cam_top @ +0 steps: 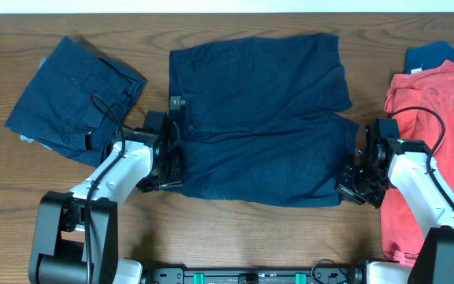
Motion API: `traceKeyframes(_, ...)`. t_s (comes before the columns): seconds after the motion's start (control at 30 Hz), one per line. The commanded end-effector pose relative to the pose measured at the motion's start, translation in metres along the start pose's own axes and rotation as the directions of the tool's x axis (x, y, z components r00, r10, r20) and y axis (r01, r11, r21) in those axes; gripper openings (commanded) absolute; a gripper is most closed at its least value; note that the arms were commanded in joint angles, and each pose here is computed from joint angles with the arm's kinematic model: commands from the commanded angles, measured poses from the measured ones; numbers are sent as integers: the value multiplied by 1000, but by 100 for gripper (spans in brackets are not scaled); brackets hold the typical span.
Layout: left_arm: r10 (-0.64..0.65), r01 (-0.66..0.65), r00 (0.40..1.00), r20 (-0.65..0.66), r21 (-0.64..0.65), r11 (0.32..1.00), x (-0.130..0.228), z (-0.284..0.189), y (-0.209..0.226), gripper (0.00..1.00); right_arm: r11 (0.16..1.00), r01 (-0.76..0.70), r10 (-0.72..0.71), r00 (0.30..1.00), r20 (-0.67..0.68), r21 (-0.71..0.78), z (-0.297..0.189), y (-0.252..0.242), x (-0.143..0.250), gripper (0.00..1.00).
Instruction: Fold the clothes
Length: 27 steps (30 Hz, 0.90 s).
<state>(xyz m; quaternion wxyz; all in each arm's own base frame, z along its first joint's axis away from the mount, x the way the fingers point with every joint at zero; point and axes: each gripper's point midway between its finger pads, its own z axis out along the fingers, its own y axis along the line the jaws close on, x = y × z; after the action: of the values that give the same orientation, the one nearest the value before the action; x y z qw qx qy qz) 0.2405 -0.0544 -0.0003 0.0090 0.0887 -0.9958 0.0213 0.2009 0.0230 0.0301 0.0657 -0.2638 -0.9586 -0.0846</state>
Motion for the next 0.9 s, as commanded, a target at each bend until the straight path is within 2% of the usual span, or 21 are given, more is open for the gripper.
traceKeyframes(0.0, -18, 18, 1000, -11, -9, 1000, 8, 2, 6, 53, 1000, 15, -15, 1000, 2, -25, -2, 5, -3, 1)
traceKeyframes(0.17, -19, 19, 1000, -19, -13, 1000, 16, 12, 9, 39, 1000, 16, -16, 1000, 5, -26, -2, 6, -3, 1)
traceKeyframes(0.33, -18, 18, 1000, 10, -36, 999, 12, 18, 14, 7, 1000, 16, -16, 1000, 5, -26, -2, 6, -3, 1)
traceKeyframes(0.63, -55, 44, 991, -122, -91, 995, 35, -4, 28, 6, 998, 51, -50, 998, 33, -45, -10, 11, -8, 1)
traceKeyframes(0.73, -79, 67, 988, -133, -94, 993, 35, -22, 32, 6, 986, 130, -122, 989, 83, -103, -28, 25, -14, 1)
traceKeyframes(0.87, -93, 83, 989, -115, -87, 993, 32, -51, 33, 6, 976, 167, -144, 976, 167, -139, -65, 38, -19, 1)
